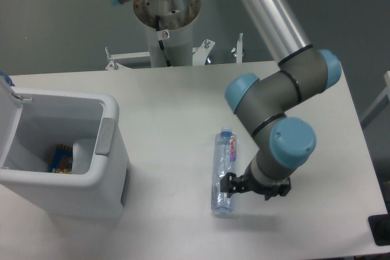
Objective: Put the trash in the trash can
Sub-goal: 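Lower the gripper to the bottle's cap end and close on it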
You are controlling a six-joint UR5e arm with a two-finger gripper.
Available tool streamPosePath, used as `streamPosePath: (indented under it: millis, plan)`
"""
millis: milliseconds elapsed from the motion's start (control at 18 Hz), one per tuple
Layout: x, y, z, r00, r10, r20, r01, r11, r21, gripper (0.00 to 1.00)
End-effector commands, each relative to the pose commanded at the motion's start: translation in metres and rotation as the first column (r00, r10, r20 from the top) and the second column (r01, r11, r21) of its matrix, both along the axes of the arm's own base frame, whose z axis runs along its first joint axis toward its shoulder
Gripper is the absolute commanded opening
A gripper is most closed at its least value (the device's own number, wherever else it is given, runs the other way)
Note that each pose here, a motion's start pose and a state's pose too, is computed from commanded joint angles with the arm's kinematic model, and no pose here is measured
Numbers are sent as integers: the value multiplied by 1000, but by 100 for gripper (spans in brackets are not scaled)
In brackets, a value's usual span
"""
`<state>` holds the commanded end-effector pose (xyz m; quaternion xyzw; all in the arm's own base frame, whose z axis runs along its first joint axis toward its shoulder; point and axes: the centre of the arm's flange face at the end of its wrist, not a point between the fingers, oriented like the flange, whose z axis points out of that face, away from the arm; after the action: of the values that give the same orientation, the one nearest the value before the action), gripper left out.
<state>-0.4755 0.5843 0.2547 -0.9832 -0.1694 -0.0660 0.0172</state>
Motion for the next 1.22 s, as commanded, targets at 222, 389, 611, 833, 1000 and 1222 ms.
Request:
streamPosePath:
  millis: [222, 389, 611, 833, 1000, 1222]
  plan:
    - [11, 12, -14, 1000, -22, 8, 22, 1000, -13, 100]
    - [13, 15, -20, 1000, -27, 6, 27, 999, -21, 100]
    - [14, 19, -41, 999, -40, -1, 39, 997, -69, 100]
    - [19, 27, -51, 998, -60, -13, 58, 993, -98, 100]
    - [22, 29, -62, 999, -40, -16, 38, 992, -124, 100]
    - [23, 30, -67, 999, -28, -21, 25, 990, -137, 97]
